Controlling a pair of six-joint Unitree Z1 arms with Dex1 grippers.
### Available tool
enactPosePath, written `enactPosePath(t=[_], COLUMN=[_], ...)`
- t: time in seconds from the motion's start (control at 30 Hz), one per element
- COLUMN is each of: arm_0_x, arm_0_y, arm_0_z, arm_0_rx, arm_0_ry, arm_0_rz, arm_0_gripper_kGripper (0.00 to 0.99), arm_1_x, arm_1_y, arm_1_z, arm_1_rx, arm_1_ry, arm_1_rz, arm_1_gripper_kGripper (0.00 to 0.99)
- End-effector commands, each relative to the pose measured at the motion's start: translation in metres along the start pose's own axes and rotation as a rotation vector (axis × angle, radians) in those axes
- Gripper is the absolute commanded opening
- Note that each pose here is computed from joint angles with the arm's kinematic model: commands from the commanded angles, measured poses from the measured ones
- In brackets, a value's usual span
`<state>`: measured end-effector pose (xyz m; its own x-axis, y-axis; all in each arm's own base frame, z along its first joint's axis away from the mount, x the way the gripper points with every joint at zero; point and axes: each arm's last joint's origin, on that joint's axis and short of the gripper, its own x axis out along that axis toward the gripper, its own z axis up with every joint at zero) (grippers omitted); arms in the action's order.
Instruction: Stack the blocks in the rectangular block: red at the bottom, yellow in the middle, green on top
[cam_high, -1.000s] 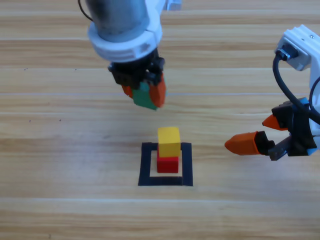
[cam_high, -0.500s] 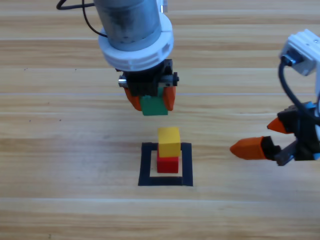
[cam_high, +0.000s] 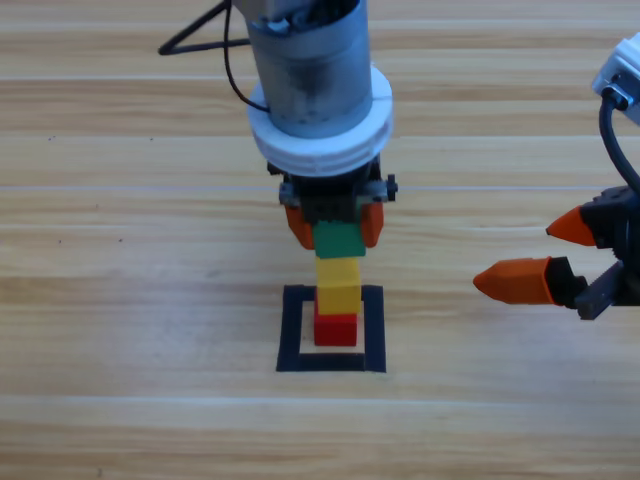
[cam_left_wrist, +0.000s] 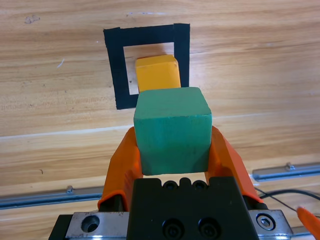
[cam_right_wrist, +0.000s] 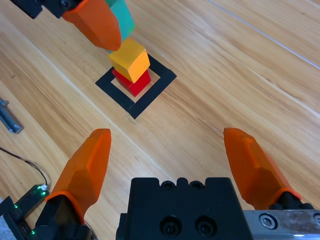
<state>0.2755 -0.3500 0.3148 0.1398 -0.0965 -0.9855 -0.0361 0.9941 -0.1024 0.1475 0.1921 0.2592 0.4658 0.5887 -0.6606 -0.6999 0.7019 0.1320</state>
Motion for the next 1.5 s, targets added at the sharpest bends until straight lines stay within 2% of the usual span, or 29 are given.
enactPosePath(t=[0.03, 0.23, 0.63, 1.5], arm_0_x=[0.030, 0.045, 0.052, 0.038], arm_0_y=[-0.012, -0.015, -0.020, -0.015], arm_0_z=[-0.002, -0.001, 0.002, 0.000], arm_0_rx=[0.017, 0.019, 0.019, -0.141], arm_0_ry=[0.023, 0.031, 0.035, 0.019], arm_0_rz=[0.064, 0.092, 0.092, 0.104], arm_0_gripper_kGripper=[0.067, 0.067, 0.067, 0.069], arm_1_x=[-0.009, -0.009, -0.009, -0.011], arm_1_y=[-0.007, -0.006, -0.006, -0.006], arm_1_z=[-0.006, -0.006, -0.007, -0.007], arm_1_rx=[0.003, 0.003, 0.003, 0.002], arm_1_ry=[-0.015, -0.017, -0.015, -0.018], arm_1_rz=[-0.012, -0.012, -0.009, -0.007], arm_1_gripper_kGripper=[0.990, 0.990, 0.990, 0.990])
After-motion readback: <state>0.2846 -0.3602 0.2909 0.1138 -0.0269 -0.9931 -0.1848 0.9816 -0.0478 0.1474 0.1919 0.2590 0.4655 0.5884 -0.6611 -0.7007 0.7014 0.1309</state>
